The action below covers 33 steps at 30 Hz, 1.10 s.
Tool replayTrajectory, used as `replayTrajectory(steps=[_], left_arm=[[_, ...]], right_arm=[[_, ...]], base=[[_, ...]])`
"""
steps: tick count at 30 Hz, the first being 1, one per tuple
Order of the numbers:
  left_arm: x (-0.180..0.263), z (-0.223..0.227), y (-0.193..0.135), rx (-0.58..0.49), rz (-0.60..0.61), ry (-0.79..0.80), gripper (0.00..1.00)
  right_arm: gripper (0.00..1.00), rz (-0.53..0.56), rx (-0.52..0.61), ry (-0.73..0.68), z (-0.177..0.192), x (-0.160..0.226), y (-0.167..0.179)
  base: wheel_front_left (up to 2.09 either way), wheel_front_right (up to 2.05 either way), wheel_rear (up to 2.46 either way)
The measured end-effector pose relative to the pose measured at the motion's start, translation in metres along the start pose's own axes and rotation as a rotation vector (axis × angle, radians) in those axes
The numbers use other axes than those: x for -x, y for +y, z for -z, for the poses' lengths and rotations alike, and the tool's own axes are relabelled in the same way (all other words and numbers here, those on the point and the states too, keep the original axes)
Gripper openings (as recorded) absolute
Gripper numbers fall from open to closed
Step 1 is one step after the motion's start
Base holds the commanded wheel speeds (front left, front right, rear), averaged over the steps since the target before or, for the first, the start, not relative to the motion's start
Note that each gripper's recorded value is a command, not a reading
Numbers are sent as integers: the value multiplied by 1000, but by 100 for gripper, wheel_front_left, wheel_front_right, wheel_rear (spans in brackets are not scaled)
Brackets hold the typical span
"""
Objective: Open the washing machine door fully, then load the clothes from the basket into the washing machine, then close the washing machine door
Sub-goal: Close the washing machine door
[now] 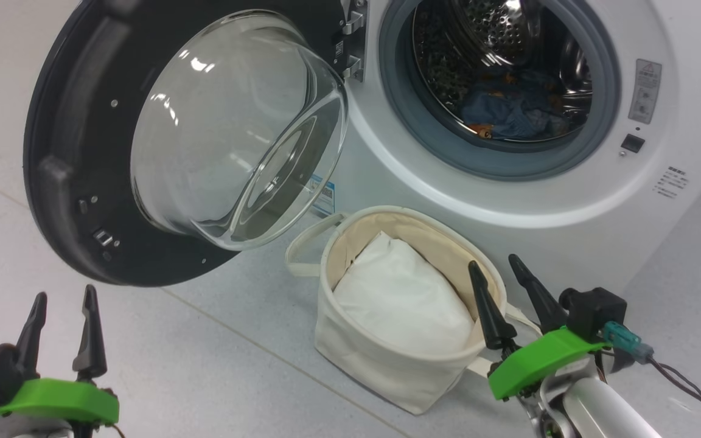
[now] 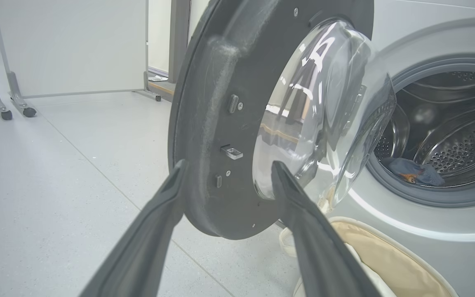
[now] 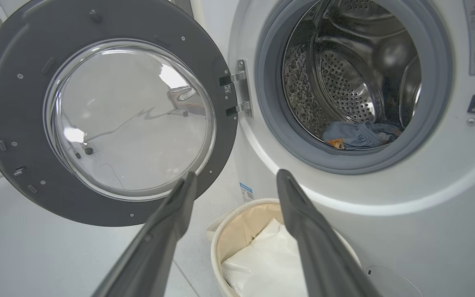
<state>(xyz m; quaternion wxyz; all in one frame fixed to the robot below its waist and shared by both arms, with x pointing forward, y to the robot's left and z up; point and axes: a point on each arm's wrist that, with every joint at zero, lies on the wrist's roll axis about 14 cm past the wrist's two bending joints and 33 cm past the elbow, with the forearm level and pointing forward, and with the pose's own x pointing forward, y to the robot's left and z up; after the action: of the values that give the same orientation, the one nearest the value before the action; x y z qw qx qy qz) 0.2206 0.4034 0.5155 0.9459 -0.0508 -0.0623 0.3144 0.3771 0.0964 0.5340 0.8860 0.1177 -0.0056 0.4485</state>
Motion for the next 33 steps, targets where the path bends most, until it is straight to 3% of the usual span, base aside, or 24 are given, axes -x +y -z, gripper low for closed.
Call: replayTrajectory(steps=[26,27,28,33], left_arm=[[6,5,0,15,4,9,100],[6,5,0,16,5,8,87],[6,5,-1,17,10,8,0],[3,-4,-5,31,25,-19,0]], right_arm=[[100,1,-5,2,-1,-2,0],[100,2,-5,2,-1,-1,-1],[100,3,-5,2,-1,-1,-1],[100,7,-4,-3,-2,0,-1]], base=[[0,0,0],[0,0,0],[0,0,0],[0,0,0]])
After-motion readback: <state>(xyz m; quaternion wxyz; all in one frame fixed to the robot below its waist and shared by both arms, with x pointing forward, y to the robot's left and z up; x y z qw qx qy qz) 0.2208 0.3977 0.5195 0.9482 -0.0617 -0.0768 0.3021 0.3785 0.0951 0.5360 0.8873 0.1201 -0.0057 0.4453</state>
